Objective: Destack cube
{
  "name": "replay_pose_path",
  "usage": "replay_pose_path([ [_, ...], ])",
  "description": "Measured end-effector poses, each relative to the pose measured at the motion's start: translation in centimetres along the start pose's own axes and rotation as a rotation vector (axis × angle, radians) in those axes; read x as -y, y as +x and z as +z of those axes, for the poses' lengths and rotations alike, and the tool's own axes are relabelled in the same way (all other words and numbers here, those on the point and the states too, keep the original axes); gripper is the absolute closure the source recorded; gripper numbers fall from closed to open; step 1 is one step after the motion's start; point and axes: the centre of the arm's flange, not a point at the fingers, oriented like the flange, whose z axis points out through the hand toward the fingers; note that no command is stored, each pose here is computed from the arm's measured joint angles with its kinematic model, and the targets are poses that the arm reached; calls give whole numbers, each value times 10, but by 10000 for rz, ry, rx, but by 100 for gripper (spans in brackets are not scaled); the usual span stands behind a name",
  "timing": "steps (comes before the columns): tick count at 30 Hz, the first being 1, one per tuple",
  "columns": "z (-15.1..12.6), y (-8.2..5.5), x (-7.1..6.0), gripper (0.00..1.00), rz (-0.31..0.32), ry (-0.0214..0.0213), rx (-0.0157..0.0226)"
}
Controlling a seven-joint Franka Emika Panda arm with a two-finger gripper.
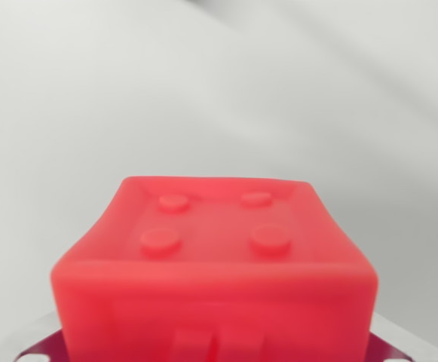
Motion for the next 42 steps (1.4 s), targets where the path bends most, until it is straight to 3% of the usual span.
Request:
replay_pose_path([
  [18, 2, -16, -30, 100, -1055, -6, 1],
  [22, 6, -18, -33, 100, -1101, -18, -47],
  [29, 33, -18, -33, 100, -1136, -23, 41],
  [36, 51, -19, -33, 100, -1134, -23, 14],
  [42, 67, -19, -32, 100, -1140, -25, 25],
])
